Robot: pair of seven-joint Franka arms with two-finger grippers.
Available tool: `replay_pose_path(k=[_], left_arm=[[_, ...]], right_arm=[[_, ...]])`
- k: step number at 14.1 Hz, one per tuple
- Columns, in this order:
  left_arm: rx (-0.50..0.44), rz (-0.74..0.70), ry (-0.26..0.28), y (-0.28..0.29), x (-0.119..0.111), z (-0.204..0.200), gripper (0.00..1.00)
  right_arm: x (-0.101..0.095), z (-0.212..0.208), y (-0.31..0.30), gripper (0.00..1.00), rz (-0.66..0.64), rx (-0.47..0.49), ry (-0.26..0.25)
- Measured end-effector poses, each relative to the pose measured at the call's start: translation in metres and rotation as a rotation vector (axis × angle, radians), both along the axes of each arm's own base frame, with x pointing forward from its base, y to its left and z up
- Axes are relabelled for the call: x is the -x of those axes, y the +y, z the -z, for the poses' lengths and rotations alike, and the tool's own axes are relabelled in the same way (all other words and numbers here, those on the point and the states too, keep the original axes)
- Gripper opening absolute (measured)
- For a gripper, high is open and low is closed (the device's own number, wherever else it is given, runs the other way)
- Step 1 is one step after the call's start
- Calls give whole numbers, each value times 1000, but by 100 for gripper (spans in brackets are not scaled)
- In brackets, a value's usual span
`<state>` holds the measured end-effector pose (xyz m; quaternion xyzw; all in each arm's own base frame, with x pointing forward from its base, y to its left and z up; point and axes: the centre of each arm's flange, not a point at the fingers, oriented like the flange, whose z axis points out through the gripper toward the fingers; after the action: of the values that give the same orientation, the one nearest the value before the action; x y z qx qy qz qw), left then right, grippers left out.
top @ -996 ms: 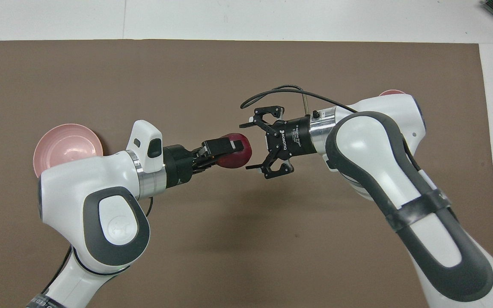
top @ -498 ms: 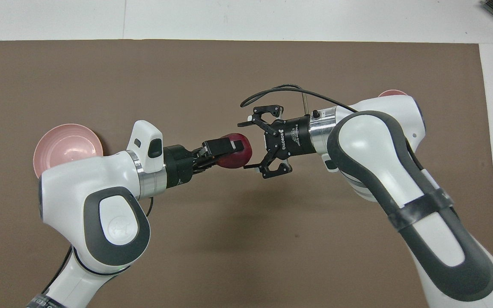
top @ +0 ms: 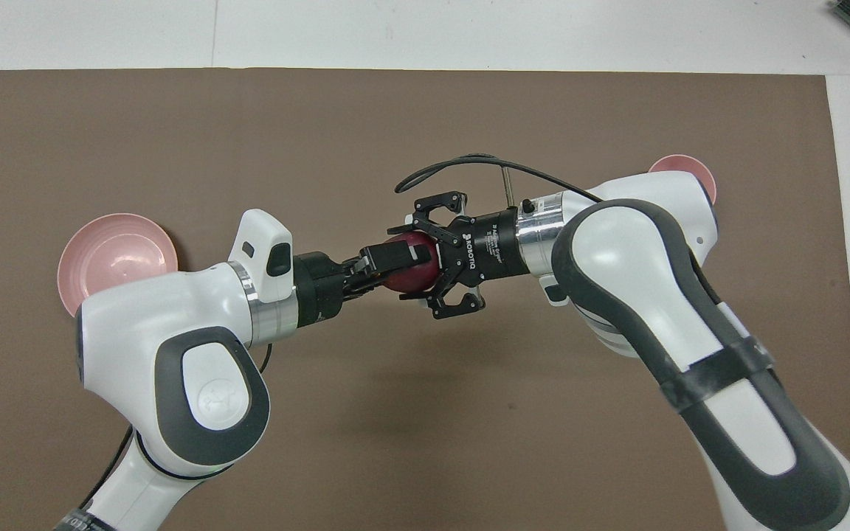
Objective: Move apple from plate to bowl
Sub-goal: 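Close the right gripper on the apple held by the left gripper, then open the left gripper and withdraw while the right gripper carries the apple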
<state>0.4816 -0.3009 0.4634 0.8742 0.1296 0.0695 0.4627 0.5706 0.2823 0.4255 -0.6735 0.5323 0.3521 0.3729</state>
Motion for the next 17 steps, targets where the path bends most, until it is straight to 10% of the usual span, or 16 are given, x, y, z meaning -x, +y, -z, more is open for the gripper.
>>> replay_pose_path(k=[9, 17], left_arm=[[-1, 4, -6, -1, 0, -1, 76], [-73, 88, -37, 4, -3, -5, 100]], right_arm=[[0, -1, -1, 80, -1, -1, -3], [-9, 1, -20, 80, -7, 62, -61]])
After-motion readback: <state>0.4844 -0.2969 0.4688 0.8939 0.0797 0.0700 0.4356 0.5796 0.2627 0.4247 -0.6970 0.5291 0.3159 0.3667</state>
